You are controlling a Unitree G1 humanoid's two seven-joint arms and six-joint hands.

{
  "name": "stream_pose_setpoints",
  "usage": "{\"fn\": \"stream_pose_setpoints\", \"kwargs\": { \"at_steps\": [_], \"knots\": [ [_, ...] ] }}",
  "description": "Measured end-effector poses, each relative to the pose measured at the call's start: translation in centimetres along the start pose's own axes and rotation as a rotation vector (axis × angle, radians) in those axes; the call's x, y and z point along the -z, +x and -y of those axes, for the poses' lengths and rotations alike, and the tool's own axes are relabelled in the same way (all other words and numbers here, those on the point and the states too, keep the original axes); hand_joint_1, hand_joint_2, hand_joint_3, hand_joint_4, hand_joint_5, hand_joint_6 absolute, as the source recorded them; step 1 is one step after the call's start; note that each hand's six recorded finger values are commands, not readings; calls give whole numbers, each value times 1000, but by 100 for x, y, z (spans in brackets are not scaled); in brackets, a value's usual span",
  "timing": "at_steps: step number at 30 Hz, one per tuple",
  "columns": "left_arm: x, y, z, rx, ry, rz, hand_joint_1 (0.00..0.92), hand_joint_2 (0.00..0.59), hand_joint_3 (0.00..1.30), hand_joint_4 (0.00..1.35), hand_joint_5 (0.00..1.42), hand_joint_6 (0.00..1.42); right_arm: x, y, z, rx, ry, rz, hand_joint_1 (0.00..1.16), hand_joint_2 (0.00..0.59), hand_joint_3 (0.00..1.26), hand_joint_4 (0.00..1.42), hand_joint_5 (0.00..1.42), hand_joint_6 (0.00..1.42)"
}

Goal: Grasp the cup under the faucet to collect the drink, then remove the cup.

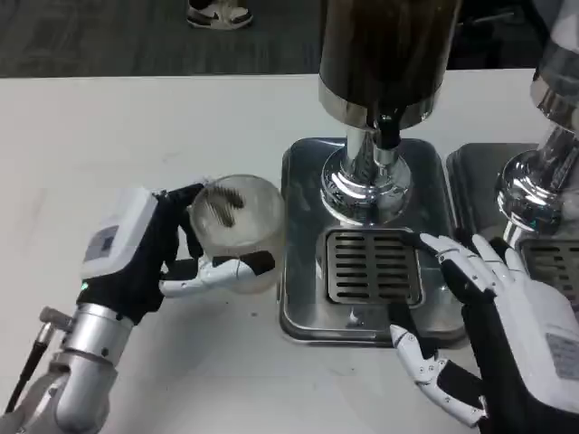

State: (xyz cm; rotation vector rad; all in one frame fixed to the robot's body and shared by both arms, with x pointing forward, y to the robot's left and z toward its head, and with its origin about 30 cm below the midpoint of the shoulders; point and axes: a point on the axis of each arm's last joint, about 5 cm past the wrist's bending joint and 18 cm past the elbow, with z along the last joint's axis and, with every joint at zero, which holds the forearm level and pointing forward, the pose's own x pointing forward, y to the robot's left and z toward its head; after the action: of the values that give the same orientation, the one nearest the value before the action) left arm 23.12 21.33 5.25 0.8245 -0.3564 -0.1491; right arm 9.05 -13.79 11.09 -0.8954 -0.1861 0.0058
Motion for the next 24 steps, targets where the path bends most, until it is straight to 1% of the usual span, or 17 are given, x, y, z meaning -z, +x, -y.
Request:
{"fn": "stream_pose_setpoints", "kwargs": {
  "at_steps": [1,3,5,7,11,15,20,24],
  "knots": [
    [-37,44,40,17,-10,13,333,112,667,746,1011,1264,-8,1,1,4,3,1,480,456,250,195,88,0],
    [-64,94,51,23,-12,27,333,112,669,747,1011,1265,-14,0,4,7,6,1,481,456,250,196,91,0],
    [-118,194,84,33,-17,47,333,111,678,754,1011,1266,-21,-13,2,11,9,-6,481,456,250,196,93,0],
    [-139,229,105,39,-19,51,334,111,679,755,1011,1266,-30,-21,-2,13,13,-9,481,456,250,197,95,0],
    [-149,260,157,71,-16,34,332,112,680,755,1011,1266,-51,-35,-3,22,15,-12,482,456,252,197,96,0],
    [-168,278,210,113,-6,37,327,113,681,755,1011,1266,-99,-38,11,37,13,3,482,456,256,197,97,0],
    [-196,355,235,131,1,32,324,114,681,755,1011,1265,-116,-51,4,37,16,2,483,456,258,197,97,1],
    [-213,358,299,164,4,19,323,114,681,755,1011,1264,-129,-53,2,42,19,-4,483,456,258,197,97,1]
  ]
}}
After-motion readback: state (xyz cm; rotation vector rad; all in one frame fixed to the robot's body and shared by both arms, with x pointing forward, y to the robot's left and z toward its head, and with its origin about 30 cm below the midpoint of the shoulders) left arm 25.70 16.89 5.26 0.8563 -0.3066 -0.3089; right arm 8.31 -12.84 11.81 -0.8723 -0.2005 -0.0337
